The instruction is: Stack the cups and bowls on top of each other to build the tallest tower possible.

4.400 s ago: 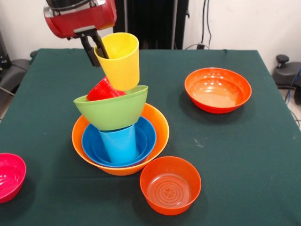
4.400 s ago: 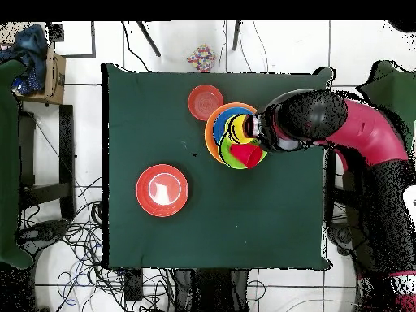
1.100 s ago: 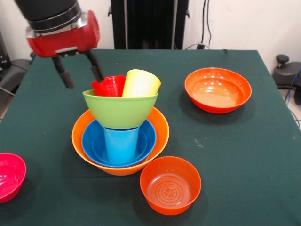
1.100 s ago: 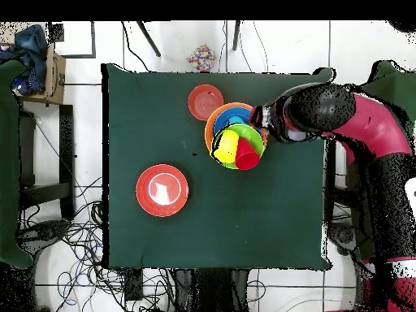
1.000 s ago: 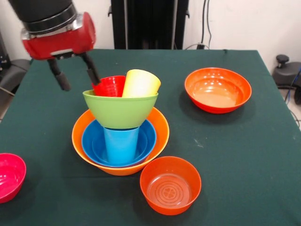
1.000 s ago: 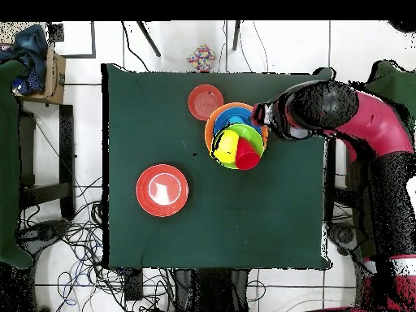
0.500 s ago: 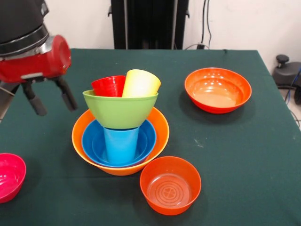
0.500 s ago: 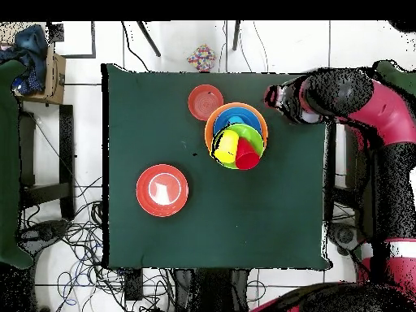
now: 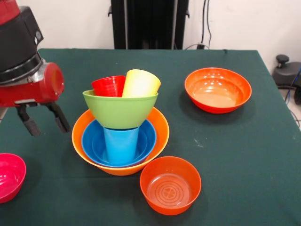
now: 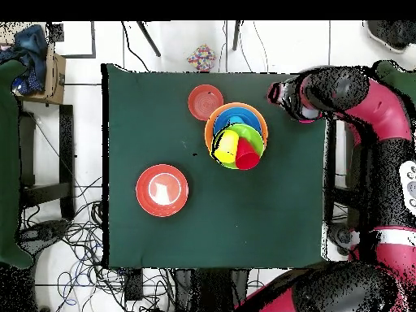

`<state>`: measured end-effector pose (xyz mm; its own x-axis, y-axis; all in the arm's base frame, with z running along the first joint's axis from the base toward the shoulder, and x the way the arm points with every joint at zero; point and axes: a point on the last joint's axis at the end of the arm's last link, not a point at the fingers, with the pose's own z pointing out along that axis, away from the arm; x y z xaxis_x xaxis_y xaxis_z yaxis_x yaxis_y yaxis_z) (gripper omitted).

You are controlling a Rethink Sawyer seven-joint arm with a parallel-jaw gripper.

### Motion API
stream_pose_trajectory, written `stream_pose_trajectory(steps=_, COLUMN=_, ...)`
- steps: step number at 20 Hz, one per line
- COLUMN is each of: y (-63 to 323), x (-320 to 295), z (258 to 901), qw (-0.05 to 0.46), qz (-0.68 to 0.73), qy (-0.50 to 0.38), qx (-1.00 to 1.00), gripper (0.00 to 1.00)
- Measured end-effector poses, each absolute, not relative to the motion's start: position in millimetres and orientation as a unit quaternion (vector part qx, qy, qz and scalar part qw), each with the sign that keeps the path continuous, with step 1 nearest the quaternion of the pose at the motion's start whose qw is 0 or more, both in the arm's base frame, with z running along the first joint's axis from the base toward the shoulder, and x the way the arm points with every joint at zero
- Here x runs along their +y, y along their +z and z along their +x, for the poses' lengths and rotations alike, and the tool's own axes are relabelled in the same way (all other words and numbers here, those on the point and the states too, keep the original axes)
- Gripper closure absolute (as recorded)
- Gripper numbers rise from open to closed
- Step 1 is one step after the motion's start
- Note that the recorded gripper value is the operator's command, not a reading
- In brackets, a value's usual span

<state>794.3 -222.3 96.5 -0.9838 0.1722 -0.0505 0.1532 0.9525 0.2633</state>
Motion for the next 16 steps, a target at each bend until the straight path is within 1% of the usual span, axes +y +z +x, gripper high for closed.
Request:
stream_pose_trajectory(steps=7, y=83, x=-236, z=779, qw=0.022, qz=0.083, qy=0.118, qx=0.989, gripper=0.0)
stream_pose_trajectory(steps=16, y=85, x=-277, z=743, qw=0.007, qz=0.103, qy=0.118, qx=0.988, gripper=0.0)
